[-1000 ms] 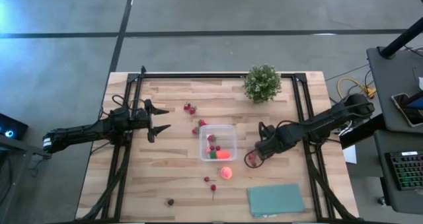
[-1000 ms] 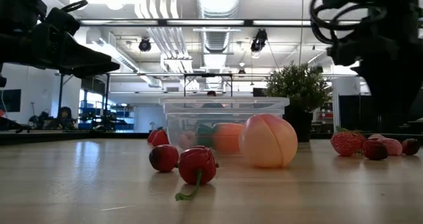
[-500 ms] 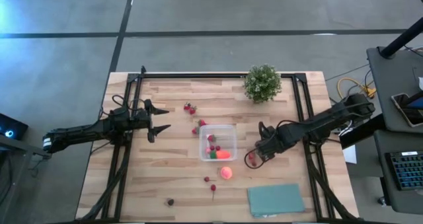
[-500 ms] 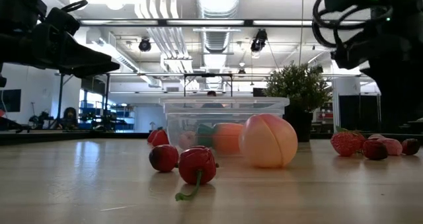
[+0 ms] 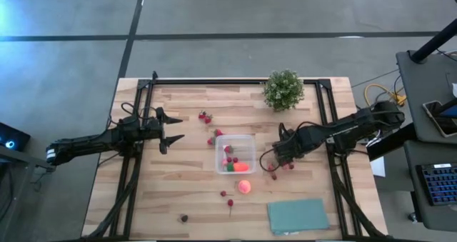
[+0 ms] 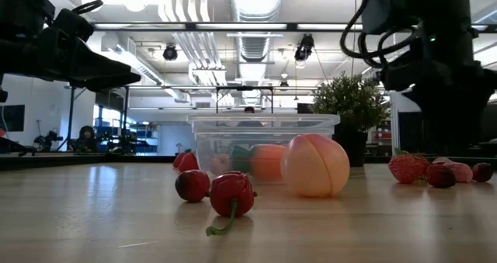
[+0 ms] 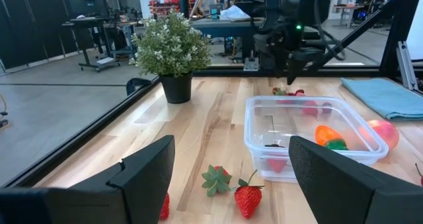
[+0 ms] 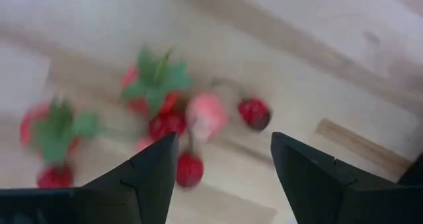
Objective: Pick and placing Produce into tupperware
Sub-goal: Put the cherry into the transparent bin
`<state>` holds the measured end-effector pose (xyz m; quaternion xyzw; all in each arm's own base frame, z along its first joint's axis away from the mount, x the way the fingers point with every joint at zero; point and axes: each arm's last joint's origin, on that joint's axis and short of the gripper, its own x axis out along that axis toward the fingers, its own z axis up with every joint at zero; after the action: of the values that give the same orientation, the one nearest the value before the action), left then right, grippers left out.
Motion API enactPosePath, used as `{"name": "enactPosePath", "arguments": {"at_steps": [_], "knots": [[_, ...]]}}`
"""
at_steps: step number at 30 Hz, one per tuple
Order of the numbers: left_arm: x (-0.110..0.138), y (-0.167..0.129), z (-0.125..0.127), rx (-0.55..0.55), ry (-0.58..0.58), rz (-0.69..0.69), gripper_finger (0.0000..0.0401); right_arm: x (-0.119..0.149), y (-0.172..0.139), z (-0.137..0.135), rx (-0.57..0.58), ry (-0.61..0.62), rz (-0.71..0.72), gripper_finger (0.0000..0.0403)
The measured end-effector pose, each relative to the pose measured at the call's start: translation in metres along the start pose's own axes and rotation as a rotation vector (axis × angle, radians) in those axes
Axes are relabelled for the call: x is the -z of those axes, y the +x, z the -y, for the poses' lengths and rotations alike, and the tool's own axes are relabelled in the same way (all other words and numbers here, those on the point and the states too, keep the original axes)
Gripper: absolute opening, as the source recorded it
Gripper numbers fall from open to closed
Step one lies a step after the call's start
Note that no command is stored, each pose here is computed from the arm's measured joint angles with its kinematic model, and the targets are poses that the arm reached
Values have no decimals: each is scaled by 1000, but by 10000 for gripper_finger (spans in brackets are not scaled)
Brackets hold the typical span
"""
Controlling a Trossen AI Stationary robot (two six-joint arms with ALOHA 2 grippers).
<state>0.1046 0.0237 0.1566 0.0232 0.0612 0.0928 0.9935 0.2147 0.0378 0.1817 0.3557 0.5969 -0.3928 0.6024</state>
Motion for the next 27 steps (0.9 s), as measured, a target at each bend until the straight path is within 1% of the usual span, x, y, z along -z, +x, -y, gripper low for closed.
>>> {"name": "enactPosePath", "arguments": {"at_steps": [6, 8, 13, 18, 21, 23, 27], "knots": [[0, 0, 0, 0, 0, 0, 283, -12, 8, 10, 37, 374, 0, 235], [0, 0, 0, -1, 0, 0, 283, -14, 11, 13, 47, 442, -6, 235], [0, 0, 0, 0, 0, 0, 283, -14, 17, 17, 64, 535, -6, 235], [0, 0, 0, 0, 0, 0, 283, -14, 29, 15, -17, 662, 1, 229], [0, 0, 0, -1, 0, 0, 283, -14, 35, 16, -30, 742, 5, 228], [0, 0, 0, 0, 0, 0, 283, -13, 36, 17, -22, 765, 7, 228], [0, 0, 0, 0, 0, 0, 283, -13, 37, 18, -18, 760, 7, 227]]}}
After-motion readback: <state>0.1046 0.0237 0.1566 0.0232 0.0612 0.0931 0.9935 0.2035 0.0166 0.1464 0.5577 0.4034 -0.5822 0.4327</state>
